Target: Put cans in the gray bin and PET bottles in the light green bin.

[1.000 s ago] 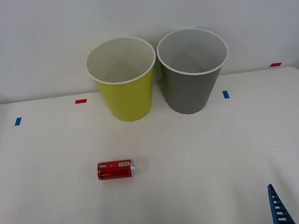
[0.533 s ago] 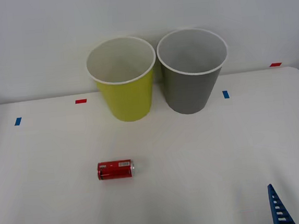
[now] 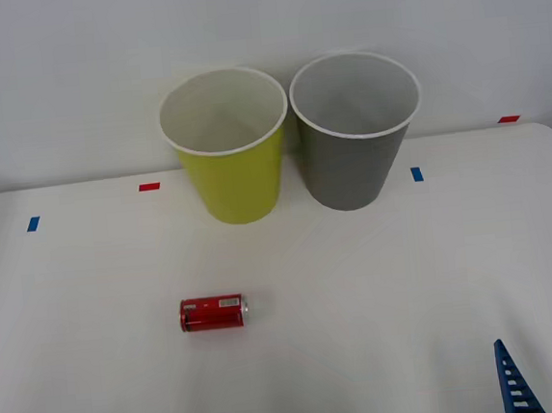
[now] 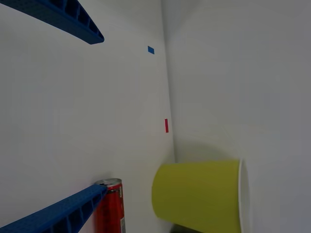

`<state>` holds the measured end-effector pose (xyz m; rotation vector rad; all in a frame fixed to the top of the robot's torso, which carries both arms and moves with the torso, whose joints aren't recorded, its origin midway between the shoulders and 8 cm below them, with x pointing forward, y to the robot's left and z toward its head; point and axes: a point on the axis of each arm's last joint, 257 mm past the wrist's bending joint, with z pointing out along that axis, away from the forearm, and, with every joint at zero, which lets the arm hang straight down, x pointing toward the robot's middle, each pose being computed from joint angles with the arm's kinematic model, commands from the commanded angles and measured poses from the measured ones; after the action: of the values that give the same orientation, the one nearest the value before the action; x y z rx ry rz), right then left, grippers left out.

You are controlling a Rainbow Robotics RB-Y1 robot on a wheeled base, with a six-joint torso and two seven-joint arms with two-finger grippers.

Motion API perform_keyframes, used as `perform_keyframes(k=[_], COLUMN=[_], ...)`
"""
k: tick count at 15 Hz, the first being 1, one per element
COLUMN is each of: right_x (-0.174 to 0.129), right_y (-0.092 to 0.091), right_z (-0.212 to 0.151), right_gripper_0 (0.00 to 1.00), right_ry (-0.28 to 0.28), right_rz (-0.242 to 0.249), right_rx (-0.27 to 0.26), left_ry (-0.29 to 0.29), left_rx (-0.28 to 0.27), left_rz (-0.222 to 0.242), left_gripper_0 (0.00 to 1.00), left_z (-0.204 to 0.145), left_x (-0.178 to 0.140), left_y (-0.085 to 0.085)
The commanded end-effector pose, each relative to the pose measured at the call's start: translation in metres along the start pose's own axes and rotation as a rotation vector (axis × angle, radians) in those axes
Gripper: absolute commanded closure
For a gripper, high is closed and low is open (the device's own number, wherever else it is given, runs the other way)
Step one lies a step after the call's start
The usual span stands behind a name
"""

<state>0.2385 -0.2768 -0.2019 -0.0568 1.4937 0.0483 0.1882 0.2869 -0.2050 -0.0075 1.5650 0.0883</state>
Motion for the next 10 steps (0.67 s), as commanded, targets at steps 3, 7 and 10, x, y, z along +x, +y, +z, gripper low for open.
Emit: perform_keyframes(k=[3, 7, 10], right_x=[0.0, 0.0, 0.0], right_y=[0.0, 0.0, 0.0], right_z=[0.0, 0.0, 0.0], right_gripper_0=[0.0, 0.0, 0.0], right_ry=[0.0, 0.0, 0.0], right_rz=[0.0, 0.0, 0.0], right_rx=[0.0, 0.0, 0.0], left_ry=[0.031, 0.02, 0.028], left_rx=[0.023, 0.173, 0.323], left_rz=[0.041, 0.087, 0.132], left_gripper_0=[0.0, 0.0, 0.0], left_z=[-0.001, 0.016, 0.032], left_x=[0.027, 0.025, 0.03], left_y=[0.014, -0.007, -0.031])
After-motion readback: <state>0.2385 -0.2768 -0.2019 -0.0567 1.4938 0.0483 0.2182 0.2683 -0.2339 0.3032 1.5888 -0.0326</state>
